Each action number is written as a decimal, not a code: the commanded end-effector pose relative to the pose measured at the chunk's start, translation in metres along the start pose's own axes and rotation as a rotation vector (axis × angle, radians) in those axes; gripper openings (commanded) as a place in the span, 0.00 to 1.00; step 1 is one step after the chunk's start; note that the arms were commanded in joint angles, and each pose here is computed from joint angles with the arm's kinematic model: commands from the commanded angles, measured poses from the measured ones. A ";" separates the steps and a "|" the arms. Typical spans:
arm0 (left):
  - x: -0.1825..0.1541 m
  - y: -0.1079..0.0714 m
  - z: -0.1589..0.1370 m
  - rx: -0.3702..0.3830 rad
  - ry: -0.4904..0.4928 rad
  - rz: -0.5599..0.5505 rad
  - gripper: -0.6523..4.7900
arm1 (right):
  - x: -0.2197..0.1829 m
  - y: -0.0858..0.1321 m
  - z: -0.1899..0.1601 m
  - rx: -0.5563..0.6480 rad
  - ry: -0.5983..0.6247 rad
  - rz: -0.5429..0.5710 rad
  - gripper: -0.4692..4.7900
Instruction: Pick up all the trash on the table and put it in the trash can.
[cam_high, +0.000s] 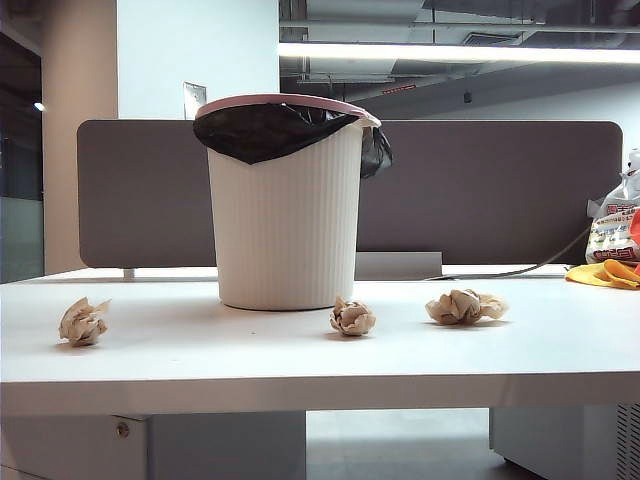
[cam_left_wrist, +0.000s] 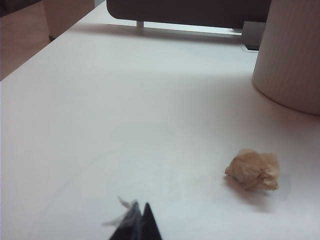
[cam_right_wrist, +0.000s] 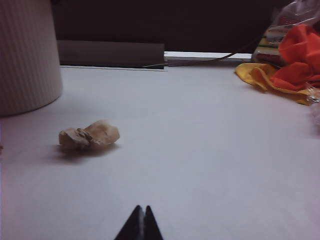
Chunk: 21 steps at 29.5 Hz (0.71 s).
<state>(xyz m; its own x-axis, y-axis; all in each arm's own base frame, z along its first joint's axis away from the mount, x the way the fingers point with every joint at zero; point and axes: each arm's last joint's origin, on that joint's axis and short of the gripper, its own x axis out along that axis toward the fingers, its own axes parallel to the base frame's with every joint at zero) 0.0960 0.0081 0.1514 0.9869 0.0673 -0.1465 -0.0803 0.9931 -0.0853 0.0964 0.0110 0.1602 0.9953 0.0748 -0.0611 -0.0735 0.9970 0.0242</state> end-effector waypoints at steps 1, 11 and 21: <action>0.000 0.000 0.005 -0.008 -0.049 -0.008 0.11 | -0.001 0.000 0.003 -0.001 -0.020 0.008 0.08; 0.000 0.000 0.006 -0.155 -0.063 -0.005 0.11 | -0.001 0.000 0.004 -0.001 -0.020 0.011 0.08; -0.010 -0.004 0.037 -0.160 -0.199 -0.039 0.11 | -0.020 0.001 0.057 -0.018 -0.105 0.008 0.08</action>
<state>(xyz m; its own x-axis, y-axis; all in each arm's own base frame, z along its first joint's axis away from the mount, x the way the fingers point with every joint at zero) 0.0942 0.0079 0.1752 0.9977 0.0678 -0.0093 -0.0681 0.9682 -0.2406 0.0842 0.0099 0.2065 0.9958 0.0834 0.0371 -0.0842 0.9962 0.0231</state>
